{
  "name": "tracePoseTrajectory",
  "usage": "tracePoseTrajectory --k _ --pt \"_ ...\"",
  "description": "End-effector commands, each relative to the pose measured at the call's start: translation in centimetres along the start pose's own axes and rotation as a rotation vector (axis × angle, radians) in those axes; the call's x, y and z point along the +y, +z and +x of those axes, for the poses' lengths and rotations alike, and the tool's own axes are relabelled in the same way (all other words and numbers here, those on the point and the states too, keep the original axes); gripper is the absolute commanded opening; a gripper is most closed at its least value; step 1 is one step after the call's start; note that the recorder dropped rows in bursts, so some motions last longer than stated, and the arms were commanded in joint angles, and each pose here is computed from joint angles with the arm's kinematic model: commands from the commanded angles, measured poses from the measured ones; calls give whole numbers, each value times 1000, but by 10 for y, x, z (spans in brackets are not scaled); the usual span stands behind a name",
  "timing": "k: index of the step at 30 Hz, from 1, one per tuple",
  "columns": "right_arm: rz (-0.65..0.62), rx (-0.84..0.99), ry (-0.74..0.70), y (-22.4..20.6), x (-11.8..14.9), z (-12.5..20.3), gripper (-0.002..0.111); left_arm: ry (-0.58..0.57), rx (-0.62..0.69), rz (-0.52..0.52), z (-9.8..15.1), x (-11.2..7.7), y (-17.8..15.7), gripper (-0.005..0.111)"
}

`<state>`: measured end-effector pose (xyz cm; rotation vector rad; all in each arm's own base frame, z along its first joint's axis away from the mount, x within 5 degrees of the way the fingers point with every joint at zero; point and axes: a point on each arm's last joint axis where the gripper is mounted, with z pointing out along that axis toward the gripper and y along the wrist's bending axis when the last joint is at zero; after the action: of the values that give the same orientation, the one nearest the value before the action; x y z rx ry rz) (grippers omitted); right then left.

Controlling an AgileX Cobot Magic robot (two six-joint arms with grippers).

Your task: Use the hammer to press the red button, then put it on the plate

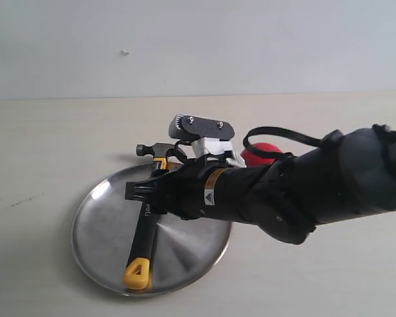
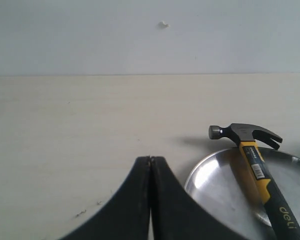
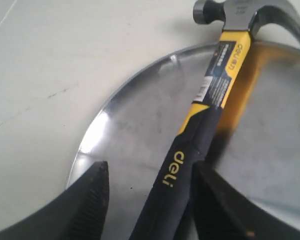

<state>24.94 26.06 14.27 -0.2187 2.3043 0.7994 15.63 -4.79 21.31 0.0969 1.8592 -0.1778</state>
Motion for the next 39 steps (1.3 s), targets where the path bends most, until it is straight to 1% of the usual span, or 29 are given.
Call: tracePoseTrajectory --k 1,3,6,7,14,19,27,33,36,39 --pt "3 -25 -134 -24 12 -17 37 0 -13 1 0 0 -1 0" --pt "1 -32 -182 -34 16 -23 25 0 -13 1 0 0 -1 0" --pt "-4 -46 -240 -51 23 -32 3 0 -13 1 0 0 -1 0" --pt "-8 -53 -253 -56 25 -35 0 0 -13 1 0 0 -1 0" --pt "-9 -70 -388 -85 33 -44 0 0 -13 1 0 0 -1 0" --pt "-44 -145 -408 -108 30 -40 0 0 -13 1 0 0 -1 0" --pt "-81 -240 -474 -145 16 -19 0 0 -13 1 0 0 -1 0" --pt "-119 -328 -471 -177 7 -5 0 0 -13 1 0 0 -1 0" --pt "-113 -316 -471 -188 1 4 0 0 -13 1 0 0 -1 0" --pt "-79 -238 -466 -193 -5 12 0 0 -13 1 0 0 -1 0"
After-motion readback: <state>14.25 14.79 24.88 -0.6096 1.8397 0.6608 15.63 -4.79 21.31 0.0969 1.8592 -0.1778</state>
